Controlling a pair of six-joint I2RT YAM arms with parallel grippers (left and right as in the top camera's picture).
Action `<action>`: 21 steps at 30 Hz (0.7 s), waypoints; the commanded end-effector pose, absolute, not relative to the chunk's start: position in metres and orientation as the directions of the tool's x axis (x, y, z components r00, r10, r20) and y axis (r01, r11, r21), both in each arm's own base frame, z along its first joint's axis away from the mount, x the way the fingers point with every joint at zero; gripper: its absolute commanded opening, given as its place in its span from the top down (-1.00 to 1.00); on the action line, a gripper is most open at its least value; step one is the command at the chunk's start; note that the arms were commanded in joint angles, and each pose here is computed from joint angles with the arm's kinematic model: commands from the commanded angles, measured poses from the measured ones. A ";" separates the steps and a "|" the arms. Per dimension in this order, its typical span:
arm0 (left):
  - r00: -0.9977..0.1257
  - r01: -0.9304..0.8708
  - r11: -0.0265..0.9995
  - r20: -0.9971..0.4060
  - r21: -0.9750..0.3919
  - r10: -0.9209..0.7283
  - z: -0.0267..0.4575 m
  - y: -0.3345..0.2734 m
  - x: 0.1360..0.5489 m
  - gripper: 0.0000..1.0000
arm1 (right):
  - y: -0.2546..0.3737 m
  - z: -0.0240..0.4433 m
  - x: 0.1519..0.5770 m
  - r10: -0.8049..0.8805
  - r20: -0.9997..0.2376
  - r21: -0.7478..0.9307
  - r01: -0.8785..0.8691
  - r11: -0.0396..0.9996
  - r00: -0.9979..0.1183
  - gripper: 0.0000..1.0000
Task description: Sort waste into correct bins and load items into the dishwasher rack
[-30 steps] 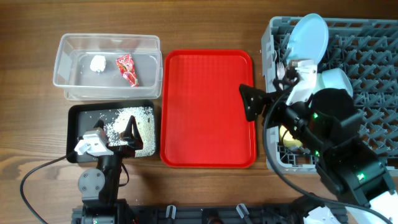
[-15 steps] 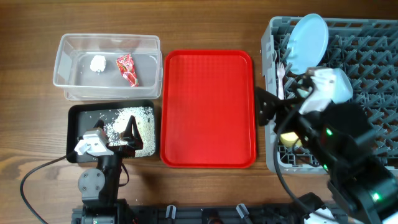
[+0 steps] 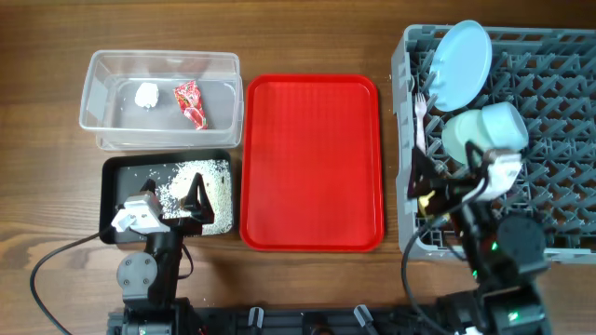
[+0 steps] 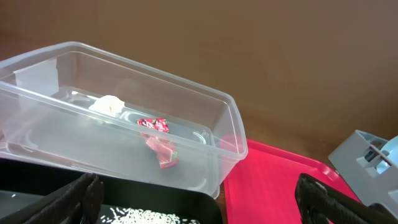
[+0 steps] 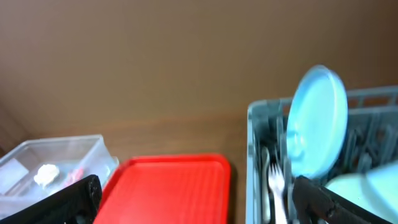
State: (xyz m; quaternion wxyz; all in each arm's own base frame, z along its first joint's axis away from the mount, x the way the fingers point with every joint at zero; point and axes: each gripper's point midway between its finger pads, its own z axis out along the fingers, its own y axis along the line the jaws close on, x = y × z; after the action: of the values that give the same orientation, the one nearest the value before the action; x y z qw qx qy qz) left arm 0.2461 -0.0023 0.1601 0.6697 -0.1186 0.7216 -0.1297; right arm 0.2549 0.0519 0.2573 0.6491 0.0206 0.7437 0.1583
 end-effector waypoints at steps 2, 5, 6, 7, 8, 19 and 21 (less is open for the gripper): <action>-0.075 0.012 0.942 -0.940 -0.335 -0.333 0.158 -0.003 0.246 -1.00 | 0.052 0.223 0.239 0.318 -0.942 0.334 -0.207 0.920 -0.109 -0.99; -0.075 0.012 0.942 -0.940 -0.335 -0.333 0.158 -0.003 0.246 -1.00 | 0.051 0.211 0.234 0.368 -0.927 0.374 -0.221 0.901 -0.070 -0.99; -0.075 0.012 0.942 -0.940 -0.335 -0.333 0.158 -0.003 0.246 -1.00 | 0.050 0.207 0.234 0.383 -0.922 0.385 -0.226 0.895 -0.054 -1.00; -0.075 0.012 0.942 -0.940 -0.335 -0.333 0.158 -0.003 0.246 -1.00 | 0.051 0.203 0.236 0.385 -0.921 0.387 -0.227 0.894 -0.055 -1.00; -0.075 0.012 0.942 -0.940 -0.335 -0.333 0.158 -0.003 0.246 -1.00 | 0.051 0.198 0.238 0.389 -0.920 0.391 -0.227 0.892 -0.055 -0.99; -0.075 0.012 0.942 -0.940 -0.335 -0.333 0.158 -0.003 0.246 -1.00 | 0.040 0.186 0.243 0.411 -0.911 0.409 -0.164 0.897 -0.025 -1.00; -0.075 0.012 0.942 -0.940 -0.335 -0.333 0.158 -0.003 0.246 -1.00 | 0.040 0.180 0.243 0.407 -0.912 0.409 -0.155 0.899 -0.046 -0.99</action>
State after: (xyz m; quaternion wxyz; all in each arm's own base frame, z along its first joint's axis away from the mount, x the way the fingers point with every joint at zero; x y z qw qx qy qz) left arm 0.2461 -0.0023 0.1601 0.6697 -0.1186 0.7216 -0.1297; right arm 0.2434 0.0452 0.1818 0.6847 0.0749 0.6938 0.2103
